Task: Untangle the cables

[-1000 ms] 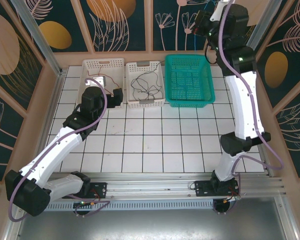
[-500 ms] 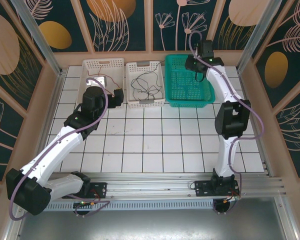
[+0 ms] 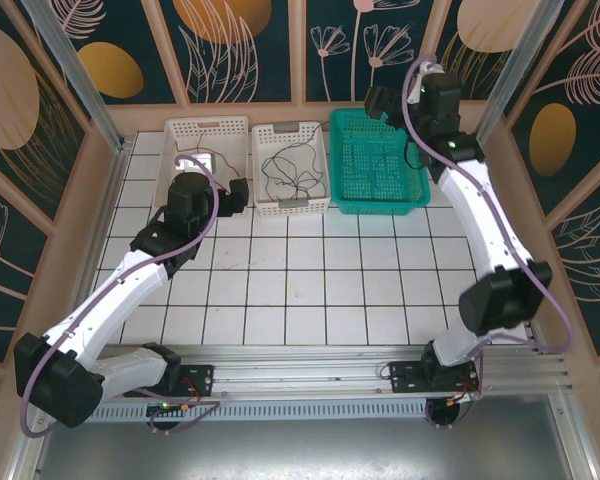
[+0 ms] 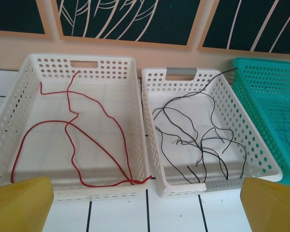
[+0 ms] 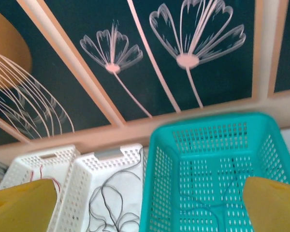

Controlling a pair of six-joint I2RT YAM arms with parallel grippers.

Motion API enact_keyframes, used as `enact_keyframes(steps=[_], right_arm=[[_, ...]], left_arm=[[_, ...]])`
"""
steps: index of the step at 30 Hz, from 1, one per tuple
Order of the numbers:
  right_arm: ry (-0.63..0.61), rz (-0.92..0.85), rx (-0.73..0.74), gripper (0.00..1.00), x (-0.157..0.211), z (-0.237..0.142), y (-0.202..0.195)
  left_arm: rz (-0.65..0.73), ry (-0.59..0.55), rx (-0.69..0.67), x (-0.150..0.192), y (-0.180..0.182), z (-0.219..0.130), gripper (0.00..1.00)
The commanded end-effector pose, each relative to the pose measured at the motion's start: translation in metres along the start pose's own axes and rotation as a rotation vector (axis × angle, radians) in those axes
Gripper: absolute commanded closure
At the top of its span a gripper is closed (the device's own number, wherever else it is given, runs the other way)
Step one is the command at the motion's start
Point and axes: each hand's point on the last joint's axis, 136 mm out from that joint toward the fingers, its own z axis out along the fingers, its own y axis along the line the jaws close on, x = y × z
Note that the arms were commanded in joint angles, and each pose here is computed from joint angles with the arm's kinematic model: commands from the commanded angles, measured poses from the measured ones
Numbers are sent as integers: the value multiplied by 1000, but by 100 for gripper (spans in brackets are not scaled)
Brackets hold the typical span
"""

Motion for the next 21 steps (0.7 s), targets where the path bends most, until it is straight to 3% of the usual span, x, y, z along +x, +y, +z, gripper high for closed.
enact_keyframes(steps=[1, 6, 10, 14, 18, 21], right_arm=[[-73, -19, 41, 1, 16, -8, -16], [-171, 2, 122, 1, 50, -34, -54], [-141, 58, 242, 1, 91, -44, -91], [-139, -18, 413, 1, 127, -51, -135], [-293, -27, 403, 1, 135, -71, -158], [-290, 50, 437, 1, 157, -71, -196]], left_arm=[[9, -28, -2, -5, 0, 3, 1], [-19, -52, -119, 3, 22, 8, 1], [-20, -76, -146, 12, 30, 10, 2], [48, -54, -176, 24, 35, 19, 1], [83, -45, -303, 44, 59, 25, 2], [65, -112, -362, 58, 76, 20, 1]])
